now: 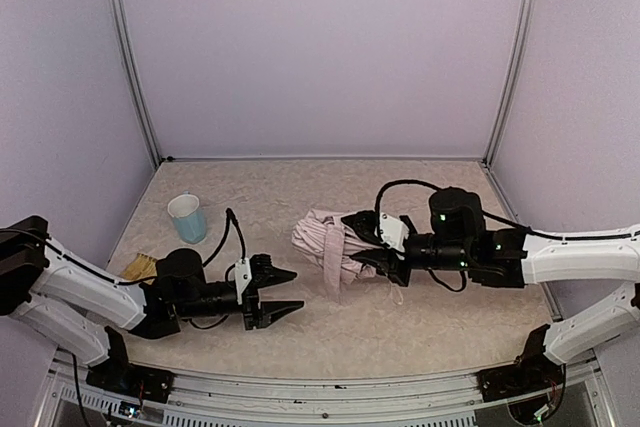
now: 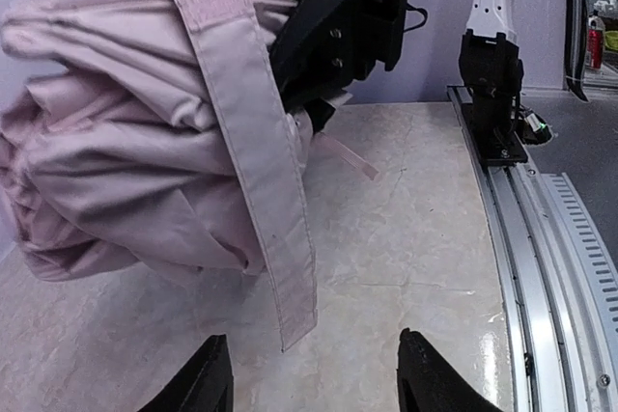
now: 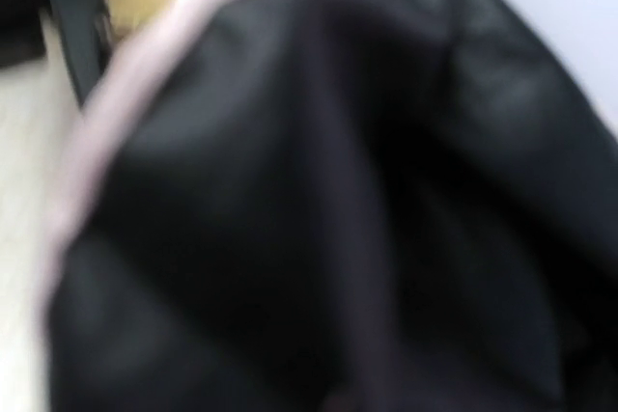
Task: Put away the umbrella
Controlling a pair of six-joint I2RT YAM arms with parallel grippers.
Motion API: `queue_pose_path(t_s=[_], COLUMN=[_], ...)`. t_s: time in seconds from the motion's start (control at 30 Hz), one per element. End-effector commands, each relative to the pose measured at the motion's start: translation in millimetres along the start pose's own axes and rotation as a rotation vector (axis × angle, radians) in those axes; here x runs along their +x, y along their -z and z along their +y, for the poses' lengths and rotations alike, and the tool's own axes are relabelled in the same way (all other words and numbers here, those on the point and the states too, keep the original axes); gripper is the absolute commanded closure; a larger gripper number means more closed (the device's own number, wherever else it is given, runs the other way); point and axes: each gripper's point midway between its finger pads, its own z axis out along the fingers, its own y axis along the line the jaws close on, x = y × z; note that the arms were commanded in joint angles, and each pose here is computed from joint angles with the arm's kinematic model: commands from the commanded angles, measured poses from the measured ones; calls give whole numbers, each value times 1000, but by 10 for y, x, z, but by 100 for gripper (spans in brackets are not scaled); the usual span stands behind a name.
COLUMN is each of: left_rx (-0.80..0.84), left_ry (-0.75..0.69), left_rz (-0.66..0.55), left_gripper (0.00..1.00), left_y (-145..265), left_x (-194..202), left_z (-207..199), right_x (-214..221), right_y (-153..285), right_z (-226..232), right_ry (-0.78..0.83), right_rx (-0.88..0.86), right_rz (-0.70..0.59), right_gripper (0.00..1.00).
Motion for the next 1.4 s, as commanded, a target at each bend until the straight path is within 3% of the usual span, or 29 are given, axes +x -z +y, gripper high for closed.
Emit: queue_pose_path(t_s=[0.0, 0.3, 0.47, 0.67, 0.87, 0.93, 1.03, 1.37], left_rx=[62, 62, 123, 160, 172, 184, 192, 206], left_ry=[-22, -32, -32, -35, -27, -28, -30, -12], left_rz=[-185, -191, -189, -203, -188, -188, -180, -44], left_gripper=[42, 38, 58, 61, 51, 62, 98, 100], left_y=[-154, -469, -548, -570, -618, -611, -584, -512], left_x=[-490, -485, -418, -437, -396, -388, -365, 187], left_z=[51, 246, 184, 132, 142, 145, 134, 246], right_x=[-663, -1192, -1287, -1284, -1276, -1290, -1285, -1516], right_y=[159, 219, 241, 269, 273, 283, 311, 644], right_z=[-232, -343, -355, -379, -360, -361, -381, -406], right_ry=[85, 137, 146, 147, 146, 144, 138, 117], right_rx=[37, 15, 6, 18, 8, 7, 15, -54], right_rz=[-143, -226, -241, -238, -239, -243, -239, -292], right_gripper=[100, 100, 100, 100, 100, 100, 100, 100])
